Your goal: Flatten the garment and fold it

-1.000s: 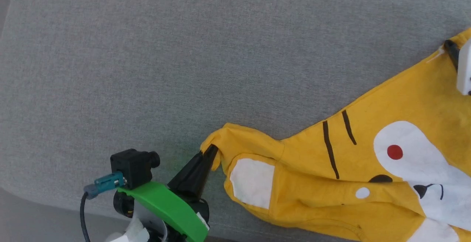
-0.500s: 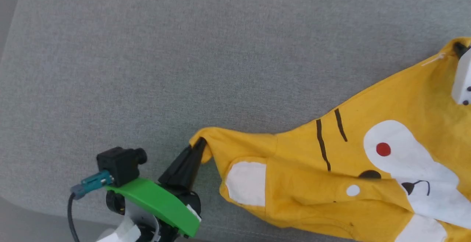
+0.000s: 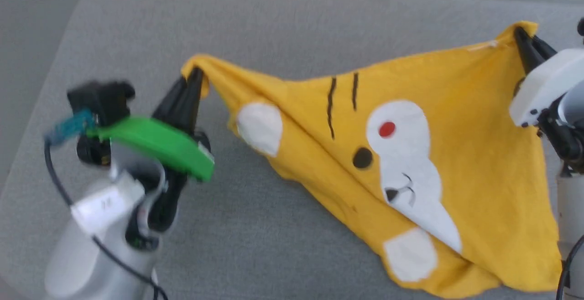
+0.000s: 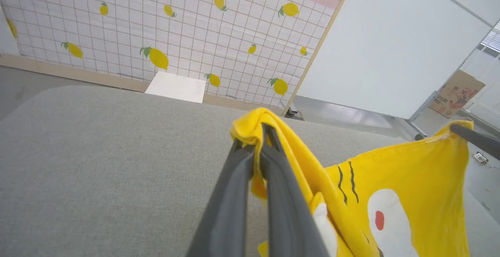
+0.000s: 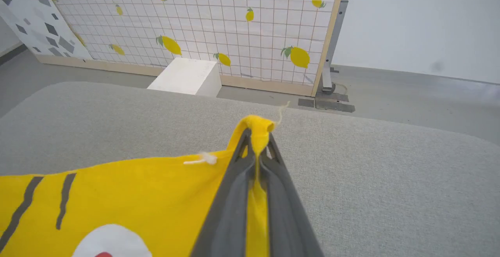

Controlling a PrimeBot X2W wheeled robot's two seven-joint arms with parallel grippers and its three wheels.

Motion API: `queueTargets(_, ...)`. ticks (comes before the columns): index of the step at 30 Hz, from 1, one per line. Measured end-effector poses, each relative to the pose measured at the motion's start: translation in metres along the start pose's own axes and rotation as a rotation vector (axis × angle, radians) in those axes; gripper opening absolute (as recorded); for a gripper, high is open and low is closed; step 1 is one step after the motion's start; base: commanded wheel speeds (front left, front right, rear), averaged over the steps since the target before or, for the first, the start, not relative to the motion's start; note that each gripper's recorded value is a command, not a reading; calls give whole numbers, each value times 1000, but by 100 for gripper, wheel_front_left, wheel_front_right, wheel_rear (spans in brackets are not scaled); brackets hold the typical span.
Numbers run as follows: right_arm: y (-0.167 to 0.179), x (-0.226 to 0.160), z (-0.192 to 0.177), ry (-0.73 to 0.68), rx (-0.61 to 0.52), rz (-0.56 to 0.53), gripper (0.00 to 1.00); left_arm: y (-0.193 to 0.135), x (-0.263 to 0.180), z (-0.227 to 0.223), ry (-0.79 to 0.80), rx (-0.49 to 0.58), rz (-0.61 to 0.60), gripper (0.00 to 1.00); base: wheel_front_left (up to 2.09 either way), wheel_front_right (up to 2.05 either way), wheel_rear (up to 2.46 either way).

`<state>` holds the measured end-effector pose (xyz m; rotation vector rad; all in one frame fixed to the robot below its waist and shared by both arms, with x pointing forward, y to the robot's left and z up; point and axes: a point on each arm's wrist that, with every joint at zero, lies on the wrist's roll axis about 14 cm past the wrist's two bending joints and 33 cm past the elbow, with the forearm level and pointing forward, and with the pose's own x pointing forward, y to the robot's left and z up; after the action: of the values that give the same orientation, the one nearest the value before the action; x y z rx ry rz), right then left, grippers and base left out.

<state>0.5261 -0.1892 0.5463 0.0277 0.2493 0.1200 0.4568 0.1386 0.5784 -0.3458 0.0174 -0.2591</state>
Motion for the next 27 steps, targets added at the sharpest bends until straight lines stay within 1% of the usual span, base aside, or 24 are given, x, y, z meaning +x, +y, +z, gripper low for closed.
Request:
queueTargets(1, 7, -13, 34, -76, 1, 13, 0, -17, 12, 34, -35, 83, -57, 0, 0, 0, 0)
queueTargets(7, 13, -36, 103, -207, -28, 12, 0, -45, 34, 114, -147, 158, -100, 0, 0, 0, 0)
queueTargets(10, 11, -46, 140, -285, -55, -13, 0, -55, 45, 152, -206, 217, -95, 0, 0, 0, 0)
queueTargets(13, 6, -55, 169, -332, -88, -47, 0, -68, 57, 174, -222, 306, -103, 0, 0, 0, 0)
queueTargets(14, 4, -57, 175, -345, -92, -55, 0, -70, 60, 179, -228, 325, -102, 0, 0, 0, 0)
queueTargets(19, -3, -64, 207, -387, -125, -97, 0, -82, 74, 210, -277, 348, -91, 0, 0, 0, 0)
queueTargets(23, -6, -60, 215, -382, -138, -111, 0, -82, 85, 220, -281, 348, -81, 0, 0, 0, 0)
queueTargets(27, -12, -47, 216, -355, -143, -128, 0, -80, 98, 225, -284, 328, -70, 0, 0, 0, 0)
